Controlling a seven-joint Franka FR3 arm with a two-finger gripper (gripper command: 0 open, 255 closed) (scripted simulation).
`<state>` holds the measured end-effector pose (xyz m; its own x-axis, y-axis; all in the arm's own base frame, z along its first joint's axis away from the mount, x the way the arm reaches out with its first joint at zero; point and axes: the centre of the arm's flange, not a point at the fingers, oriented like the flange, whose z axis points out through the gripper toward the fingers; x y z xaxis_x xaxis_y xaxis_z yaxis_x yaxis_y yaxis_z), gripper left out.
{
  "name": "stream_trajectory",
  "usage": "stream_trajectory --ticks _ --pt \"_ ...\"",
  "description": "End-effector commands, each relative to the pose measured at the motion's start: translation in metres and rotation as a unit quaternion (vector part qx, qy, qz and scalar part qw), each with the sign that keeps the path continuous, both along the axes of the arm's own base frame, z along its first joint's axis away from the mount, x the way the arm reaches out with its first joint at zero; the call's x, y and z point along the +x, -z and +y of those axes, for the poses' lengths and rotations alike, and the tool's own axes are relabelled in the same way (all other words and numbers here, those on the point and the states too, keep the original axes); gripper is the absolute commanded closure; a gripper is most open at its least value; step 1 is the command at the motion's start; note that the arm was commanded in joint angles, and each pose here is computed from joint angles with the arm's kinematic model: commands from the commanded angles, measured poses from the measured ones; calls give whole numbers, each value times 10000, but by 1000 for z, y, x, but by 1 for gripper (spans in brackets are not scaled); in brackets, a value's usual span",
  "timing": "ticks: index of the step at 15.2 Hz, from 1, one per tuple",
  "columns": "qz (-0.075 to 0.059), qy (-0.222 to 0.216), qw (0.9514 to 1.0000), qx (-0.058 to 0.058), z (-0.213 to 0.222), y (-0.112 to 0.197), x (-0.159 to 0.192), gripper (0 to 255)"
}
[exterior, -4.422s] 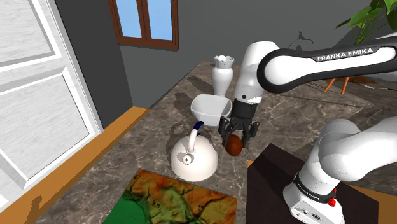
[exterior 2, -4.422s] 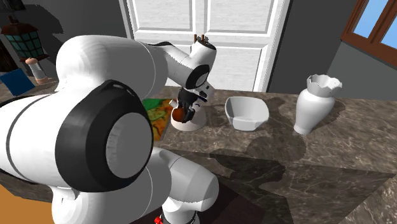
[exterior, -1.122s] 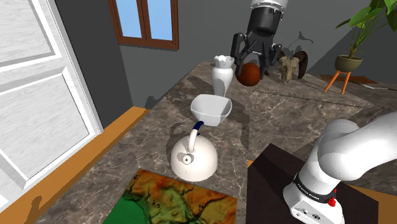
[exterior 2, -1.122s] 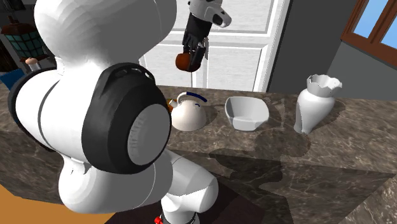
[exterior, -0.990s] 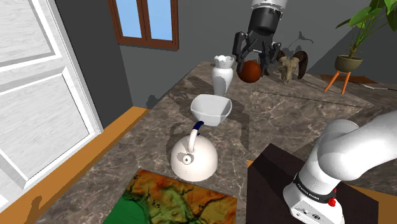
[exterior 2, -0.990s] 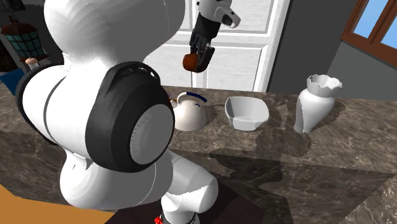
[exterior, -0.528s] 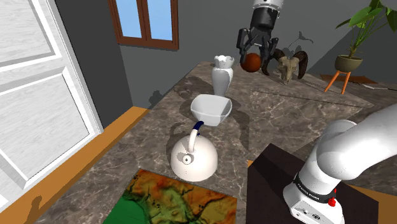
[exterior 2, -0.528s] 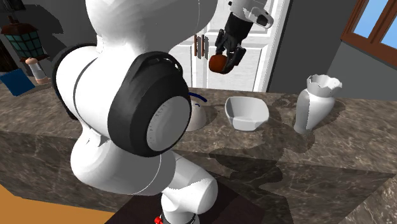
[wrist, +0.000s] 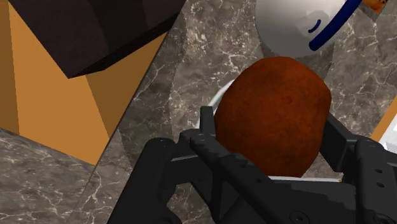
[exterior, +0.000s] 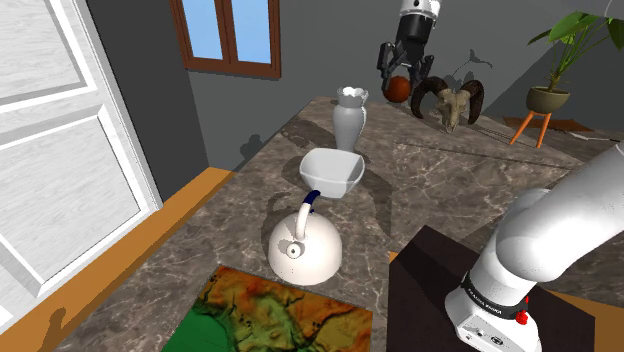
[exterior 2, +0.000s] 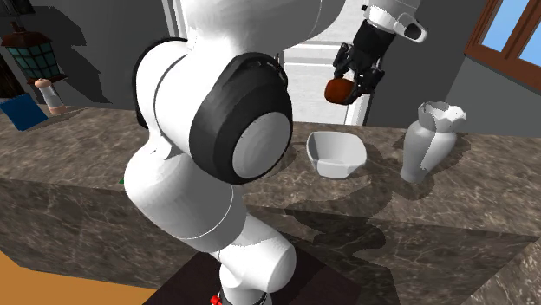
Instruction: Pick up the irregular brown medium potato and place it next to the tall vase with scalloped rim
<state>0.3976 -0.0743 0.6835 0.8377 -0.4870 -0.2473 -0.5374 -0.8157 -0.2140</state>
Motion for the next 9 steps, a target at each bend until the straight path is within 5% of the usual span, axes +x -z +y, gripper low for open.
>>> stream_trajectory --ticks 1,9 --pt "1 -4 10000 -3 -24 -1 10 255" --pt "1 -5 10000 -3 -119 -1 57 255"
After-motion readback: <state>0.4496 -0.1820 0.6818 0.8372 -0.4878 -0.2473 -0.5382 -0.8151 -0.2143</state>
